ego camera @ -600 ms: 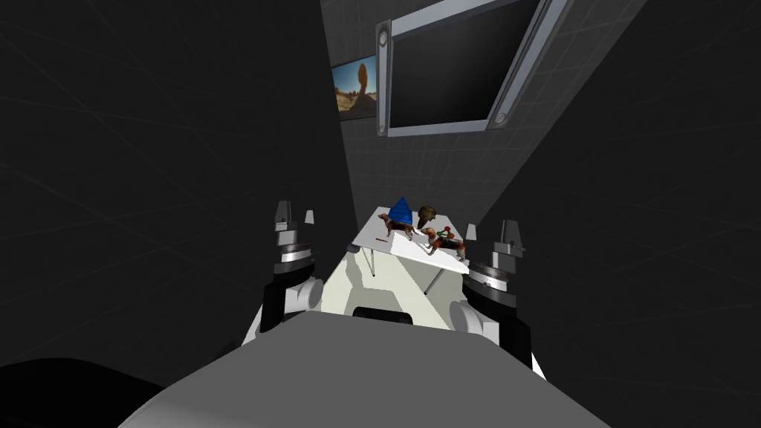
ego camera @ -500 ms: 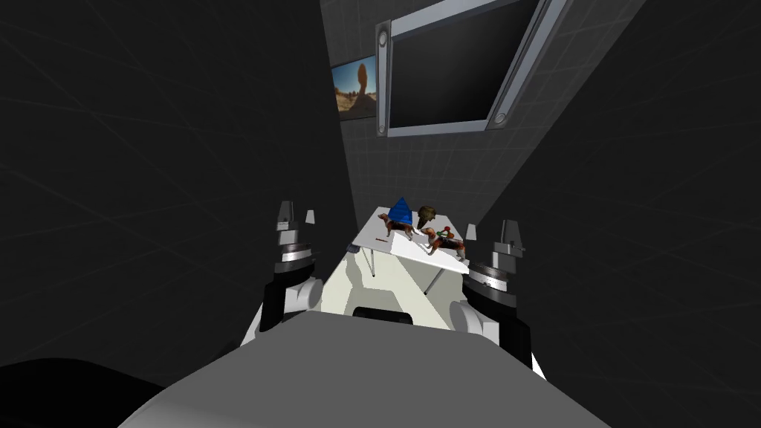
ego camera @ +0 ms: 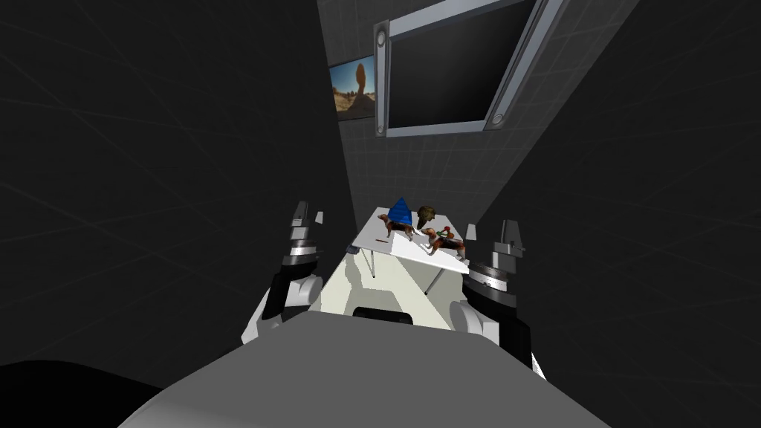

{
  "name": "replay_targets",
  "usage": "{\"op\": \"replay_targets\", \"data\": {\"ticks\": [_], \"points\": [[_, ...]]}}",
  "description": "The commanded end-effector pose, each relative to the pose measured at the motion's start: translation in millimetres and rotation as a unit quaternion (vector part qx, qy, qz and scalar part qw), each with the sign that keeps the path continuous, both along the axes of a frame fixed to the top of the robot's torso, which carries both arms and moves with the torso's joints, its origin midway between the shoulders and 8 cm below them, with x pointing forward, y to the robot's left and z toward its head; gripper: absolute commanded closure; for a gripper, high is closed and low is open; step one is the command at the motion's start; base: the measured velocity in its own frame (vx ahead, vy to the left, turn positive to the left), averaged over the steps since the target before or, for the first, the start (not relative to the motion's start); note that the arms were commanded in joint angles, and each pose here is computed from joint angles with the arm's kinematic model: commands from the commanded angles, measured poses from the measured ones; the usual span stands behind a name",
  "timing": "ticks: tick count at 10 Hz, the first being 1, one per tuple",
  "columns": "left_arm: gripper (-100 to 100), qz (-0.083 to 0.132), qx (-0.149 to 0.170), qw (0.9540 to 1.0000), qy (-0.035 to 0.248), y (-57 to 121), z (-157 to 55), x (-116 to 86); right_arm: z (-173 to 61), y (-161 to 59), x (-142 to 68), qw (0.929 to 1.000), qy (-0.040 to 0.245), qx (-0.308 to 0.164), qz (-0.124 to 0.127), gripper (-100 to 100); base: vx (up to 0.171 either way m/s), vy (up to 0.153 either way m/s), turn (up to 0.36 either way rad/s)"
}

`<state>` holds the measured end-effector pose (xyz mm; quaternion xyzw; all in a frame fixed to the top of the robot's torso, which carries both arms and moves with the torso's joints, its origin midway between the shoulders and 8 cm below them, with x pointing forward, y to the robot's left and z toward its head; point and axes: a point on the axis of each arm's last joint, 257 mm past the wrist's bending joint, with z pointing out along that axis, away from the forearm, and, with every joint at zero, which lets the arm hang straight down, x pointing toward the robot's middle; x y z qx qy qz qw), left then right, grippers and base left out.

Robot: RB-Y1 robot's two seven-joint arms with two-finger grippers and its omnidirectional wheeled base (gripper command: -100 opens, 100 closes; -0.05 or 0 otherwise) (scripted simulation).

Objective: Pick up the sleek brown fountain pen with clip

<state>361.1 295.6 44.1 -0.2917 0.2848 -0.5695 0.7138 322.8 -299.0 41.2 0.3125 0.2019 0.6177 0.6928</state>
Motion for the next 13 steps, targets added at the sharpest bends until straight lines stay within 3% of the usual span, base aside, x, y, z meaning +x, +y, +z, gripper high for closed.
{"op": "replay_targets", "data": {"ticks": [1,8,13], "points": [[-100,-0.01,-0.001,0.9997,0.022,1.3,-8,13,0,0,0,1.0,0.0,0.0,0.0,0,0.014,0.022,-0.028],[-100,-0.031,-0.019,0.9946,0.097,3.6,-42,52,0,0,0,1.0,0.0,0.0,0.0,0,0.016,0.024,-0.037],[-100,-0.047,-0.052,0.9828,0.171,7.6,-81,90,0,0,0,1.0,0.0,0.0,0.0,0,0.021,0.026,-0.053]]}}
